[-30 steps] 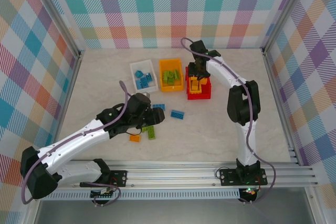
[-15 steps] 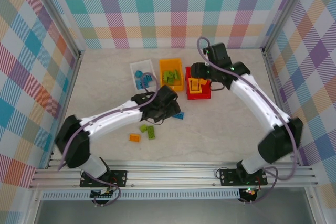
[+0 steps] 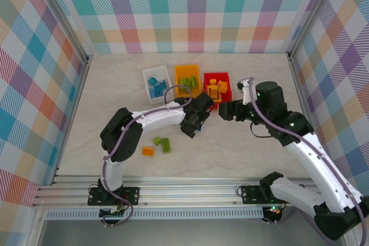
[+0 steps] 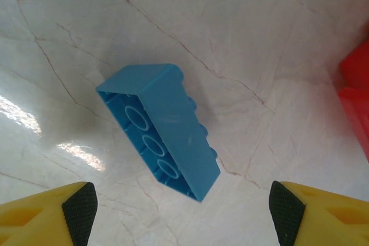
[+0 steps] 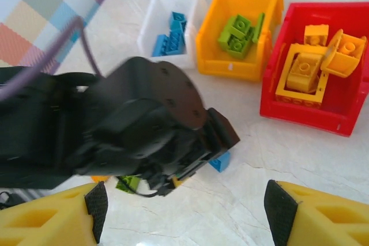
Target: Sort the legos into containers by color
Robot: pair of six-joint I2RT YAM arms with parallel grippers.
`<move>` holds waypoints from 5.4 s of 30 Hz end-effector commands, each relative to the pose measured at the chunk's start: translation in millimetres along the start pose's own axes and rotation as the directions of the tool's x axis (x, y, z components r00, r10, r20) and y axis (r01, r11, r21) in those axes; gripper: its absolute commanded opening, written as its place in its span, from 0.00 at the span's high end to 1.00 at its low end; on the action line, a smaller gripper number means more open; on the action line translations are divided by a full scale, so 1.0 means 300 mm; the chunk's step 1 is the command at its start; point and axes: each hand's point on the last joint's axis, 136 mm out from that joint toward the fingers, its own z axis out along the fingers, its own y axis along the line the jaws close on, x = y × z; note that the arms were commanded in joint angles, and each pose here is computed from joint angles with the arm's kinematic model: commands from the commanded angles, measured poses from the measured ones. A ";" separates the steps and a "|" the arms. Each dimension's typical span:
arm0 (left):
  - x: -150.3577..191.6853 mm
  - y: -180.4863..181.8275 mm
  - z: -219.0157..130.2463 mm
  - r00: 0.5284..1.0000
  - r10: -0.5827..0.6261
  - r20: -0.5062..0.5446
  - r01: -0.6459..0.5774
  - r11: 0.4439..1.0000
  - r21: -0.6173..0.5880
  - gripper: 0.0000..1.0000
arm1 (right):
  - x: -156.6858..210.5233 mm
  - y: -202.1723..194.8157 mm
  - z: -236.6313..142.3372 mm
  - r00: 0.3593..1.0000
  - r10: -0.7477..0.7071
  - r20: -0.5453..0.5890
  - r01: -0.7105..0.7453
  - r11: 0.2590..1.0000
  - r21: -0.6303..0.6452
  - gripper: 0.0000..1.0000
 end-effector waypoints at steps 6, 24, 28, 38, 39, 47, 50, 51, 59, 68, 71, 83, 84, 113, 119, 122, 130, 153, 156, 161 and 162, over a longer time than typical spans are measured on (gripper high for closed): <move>-0.052 0.030 0.088 0.983 -0.176 0.048 0.180 0.979 -0.100 0.32 | 0.055 0.036 -0.051 0.999 0.008 -0.031 -0.010 0.998 -0.058 0.26; -0.285 0.030 -0.222 0.976 0.017 0.217 -0.020 1.000 0.012 0.83 | 0.086 0.061 -0.016 0.997 0.041 -0.062 -0.049 0.991 -0.127 0.28; -0.473 -0.023 -0.333 0.957 0.156 0.246 -0.167 0.985 0.028 0.83 | 0.093 0.085 0.047 0.994 0.068 -0.082 -0.082 0.978 -0.192 0.29; -0.858 -0.191 -0.234 0.908 0.363 0.210 -0.357 0.932 -0.068 0.81 | 0.011 0.281 0.263 0.999 -0.017 -0.028 0.010 0.969 -0.248 0.28; -0.877 -0.200 -0.221 0.904 0.370 0.215 -0.360 0.929 -0.083 0.80 | 0.007 0.296 0.278 0.999 -0.020 -0.028 0.013 0.968 -0.249 0.29; -0.960 -0.213 -0.089 0.914 0.357 0.194 -0.335 0.932 -0.136 0.75 | 0.021 0.324 0.338 0.999 -0.010 -0.046 -0.002 0.970 -0.245 0.29; -0.958 -0.200 -0.084 0.916 0.354 0.189 -0.330 0.933 -0.146 0.69 | 0.040 0.318 0.336 0.998 -0.010 -0.059 -0.004 0.971 -0.239 0.28; -0.955 -0.200 -0.089 0.916 0.354 0.188 -0.331 0.933 -0.141 0.66 | 0.044 0.315 0.334 0.998 -0.010 -0.060 -0.005 0.972 -0.237 0.28; -0.935 -0.231 -0.259 0.908 0.345 0.238 -0.341 0.938 -0.060 0.45 | 0.073 0.299 0.328 0.996 -0.018 -0.084 -0.001 0.975 -0.221 0.28; -0.803 -0.206 -0.589 0.875 0.370 0.312 -0.412 0.907 0.082 0.41 | 0.193 0.344 0.364 0.973 -0.166 -0.161 0.134 0.972 -0.193 0.28; -0.739 -0.106 -0.690 0.868 0.390 0.306 -0.441 0.890 0.116 0.39 | 0.306 0.451 0.402 0.925 -0.315 -0.214 0.253 0.928 -0.275 0.26; -0.684 0.629 -1.084 0.784 0.191 0.590 -0.308 0.946 0.102 0.27 | 0.700 0.681 0.688 0.575 -0.711 -0.404 0.531 0.700 -0.477 0.23; -0.679 0.678 -1.102 0.777 0.178 0.604 -0.295 0.951 0.098 0.26 | 0.710 0.677 0.716 0.555 -0.720 -0.416 0.545 0.693 -0.472 0.23; -0.627 0.822 -1.136 0.785 0.136 0.604 -0.276 0.950 0.144 0.27 | 0.764 0.613 0.960 0.415 -0.761 -0.498 0.712 0.613 -0.344 0.61; -0.605 0.759 -1.126 0.794 0.176 0.582 -0.341 0.922 0.187 0.27 | 0.599 0.649 0.877 0.544 -0.719 -0.433 0.670 0.683 -0.291 0.64; -0.577 0.701 -1.091 0.814 0.209 0.542 -0.386 0.892 0.236 0.29 | 0.481 0.624 0.817 0.639 -0.659 -0.397 0.606 0.749 -0.267 0.64; -0.427 0.397 -0.915 0.894 0.343 0.289 -0.446 0.748 0.492 0.35 | 0.204 0.328 0.688 0.845 -0.395 -0.361 0.372 0.919 -0.133 0.64; -0.081 0.044 -0.617 0.719 0.650 0.246 -0.688 0.615 0.385 0.36 | 0.069 -0.599 0.681 0.879 0.245 -0.408 0.039 0.818 0.574 0.56; -0.085 0.054 -0.624 0.718 0.650 0.248 -0.689 0.616 0.381 0.35 | 0.065 -0.607 0.699 0.877 0.244 -0.415 0.046 0.815 0.577 0.50; -0.091 0.070 -0.624 0.715 0.654 0.245 -0.693 0.620 0.367 0.35 | 0.012 -0.569 0.685 0.899 0.215 -0.381 0.034 0.834 0.550 0.40; -0.095 0.077 -0.620 0.717 0.653 0.244 -0.693 0.626 0.359 0.35 | -0.004 -0.555 0.676 0.904 0.207 -0.373 0.032 0.839 0.543 0.39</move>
